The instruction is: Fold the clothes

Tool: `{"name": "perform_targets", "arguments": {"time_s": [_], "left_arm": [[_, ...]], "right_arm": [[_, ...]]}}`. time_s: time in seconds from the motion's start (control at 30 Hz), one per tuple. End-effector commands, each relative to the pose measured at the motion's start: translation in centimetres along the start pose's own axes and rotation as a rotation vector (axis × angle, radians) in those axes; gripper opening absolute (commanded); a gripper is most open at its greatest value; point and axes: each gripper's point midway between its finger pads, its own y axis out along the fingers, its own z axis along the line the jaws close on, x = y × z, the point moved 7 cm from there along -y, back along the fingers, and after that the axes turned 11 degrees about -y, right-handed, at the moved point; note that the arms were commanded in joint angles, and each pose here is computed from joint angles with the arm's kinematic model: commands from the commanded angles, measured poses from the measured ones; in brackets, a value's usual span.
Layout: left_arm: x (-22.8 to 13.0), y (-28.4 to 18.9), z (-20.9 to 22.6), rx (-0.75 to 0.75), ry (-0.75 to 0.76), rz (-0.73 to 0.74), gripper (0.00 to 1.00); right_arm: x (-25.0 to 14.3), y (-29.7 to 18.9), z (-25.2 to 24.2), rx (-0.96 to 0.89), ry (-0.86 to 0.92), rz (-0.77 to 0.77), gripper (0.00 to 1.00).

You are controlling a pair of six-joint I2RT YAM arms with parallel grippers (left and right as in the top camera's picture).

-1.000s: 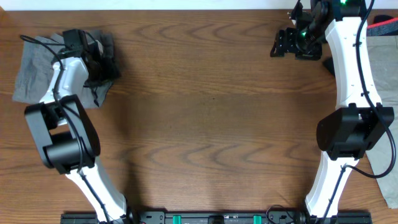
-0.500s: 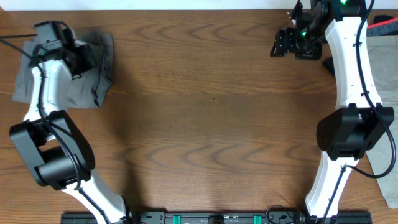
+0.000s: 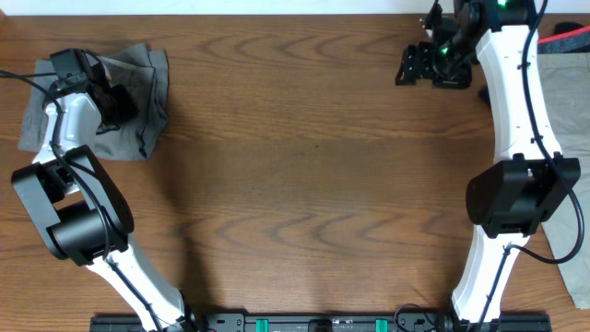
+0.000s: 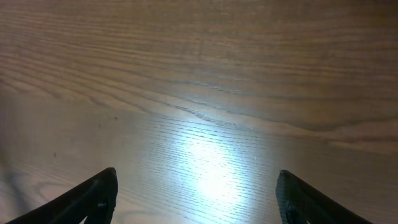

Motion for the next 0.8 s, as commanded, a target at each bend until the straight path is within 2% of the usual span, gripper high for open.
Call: {"name": "perform_targets", "arguments": {"time_s": [0.0,0.33,0.53,0.77], "left_arm": [[-0.9,1.1,0.1,-0.017,-0.010,0.046,0.31],[-2.6,3.0,0.6,-0.011,-0.023,0.135,0.31],[-3.2,2.7,-1.2,-0.147,-0.024,0.186,0.31],[-2.7,0.9,-2.2,-0.183,-0.009,0.161,0.31]], "right_arm": [[0.2,-0.3,0.7,0.006,-0.031,-0.011,0.79],[-0.1,-0.2,1.0,0.008,-0.034,0.004,0.79],[0.0,-0.2,1.0,0.008,-0.033,0.004,0.79],[-0.1,-0.2,1.0,0.008,-0.033,0.004,0.79]]}}
